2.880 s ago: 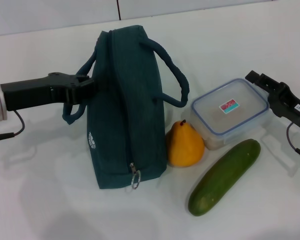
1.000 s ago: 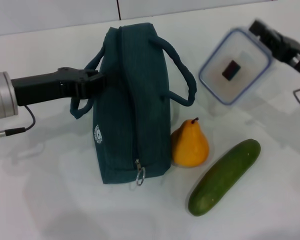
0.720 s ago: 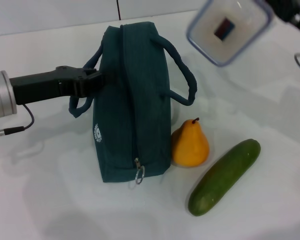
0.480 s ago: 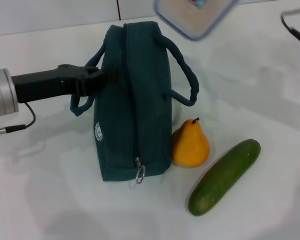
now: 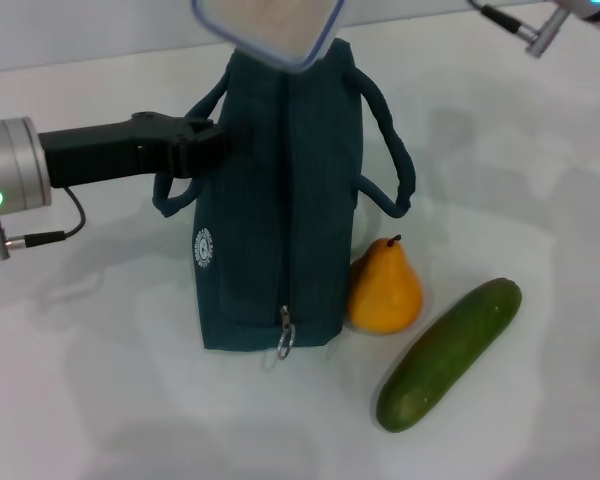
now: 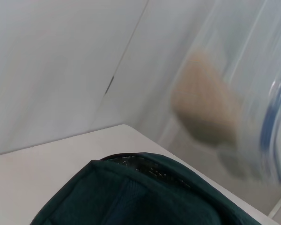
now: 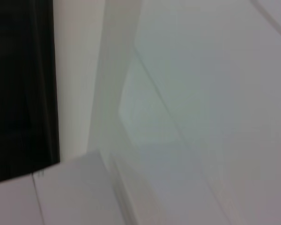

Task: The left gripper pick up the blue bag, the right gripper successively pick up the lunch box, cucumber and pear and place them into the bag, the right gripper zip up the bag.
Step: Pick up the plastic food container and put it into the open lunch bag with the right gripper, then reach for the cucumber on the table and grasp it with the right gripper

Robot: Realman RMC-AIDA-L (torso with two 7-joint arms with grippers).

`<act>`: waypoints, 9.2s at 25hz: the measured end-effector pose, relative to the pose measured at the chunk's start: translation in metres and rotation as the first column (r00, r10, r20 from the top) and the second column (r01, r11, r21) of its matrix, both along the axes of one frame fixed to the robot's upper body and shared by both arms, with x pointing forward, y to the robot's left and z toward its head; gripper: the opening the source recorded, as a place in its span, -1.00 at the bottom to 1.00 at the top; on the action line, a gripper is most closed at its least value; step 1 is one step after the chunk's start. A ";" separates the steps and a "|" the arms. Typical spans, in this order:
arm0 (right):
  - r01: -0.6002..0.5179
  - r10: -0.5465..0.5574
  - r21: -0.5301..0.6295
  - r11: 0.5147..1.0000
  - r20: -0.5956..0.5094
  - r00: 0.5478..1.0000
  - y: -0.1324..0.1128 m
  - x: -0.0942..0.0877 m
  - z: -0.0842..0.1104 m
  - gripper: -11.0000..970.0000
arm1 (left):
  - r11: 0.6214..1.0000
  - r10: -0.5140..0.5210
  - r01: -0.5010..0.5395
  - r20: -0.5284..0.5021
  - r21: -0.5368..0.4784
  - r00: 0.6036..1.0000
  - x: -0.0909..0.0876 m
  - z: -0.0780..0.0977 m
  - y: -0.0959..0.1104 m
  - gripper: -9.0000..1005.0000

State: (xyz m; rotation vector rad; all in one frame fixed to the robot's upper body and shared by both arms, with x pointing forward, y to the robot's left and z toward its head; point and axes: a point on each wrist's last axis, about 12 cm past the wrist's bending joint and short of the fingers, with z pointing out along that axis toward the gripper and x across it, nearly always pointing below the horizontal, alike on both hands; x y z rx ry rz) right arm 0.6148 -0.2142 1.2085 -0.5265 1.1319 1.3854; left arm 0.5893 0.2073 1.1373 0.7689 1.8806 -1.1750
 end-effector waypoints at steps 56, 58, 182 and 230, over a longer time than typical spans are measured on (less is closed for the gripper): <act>0.062 -0.107 -0.378 0.924 -0.099 0.989 -0.024 -0.033 -0.080 -0.68 | 1.000 0.007 -0.007 -0.003 -0.005 1.000 0.001 0.002 0.001 -0.89; 0.039 -0.090 -0.408 0.912 -0.106 0.990 -0.018 -0.034 -0.084 -0.67 | 1.000 0.010 -0.010 -0.002 -0.007 1.000 0.002 0.002 0.002 -0.89; -0.103 0.636 -0.876 -0.471 -0.417 0.649 0.098 -0.073 -0.025 0.44 | 0.990 0.138 -0.138 -0.022 -0.006 0.990 -0.003 -0.024 0.024 -0.88; 0.081 0.695 -0.815 -0.574 -0.432 0.575 0.104 -0.090 -0.061 0.43 | 0.968 0.249 -0.250 -0.058 -0.013 0.967 -0.007 -0.037 0.042 -0.87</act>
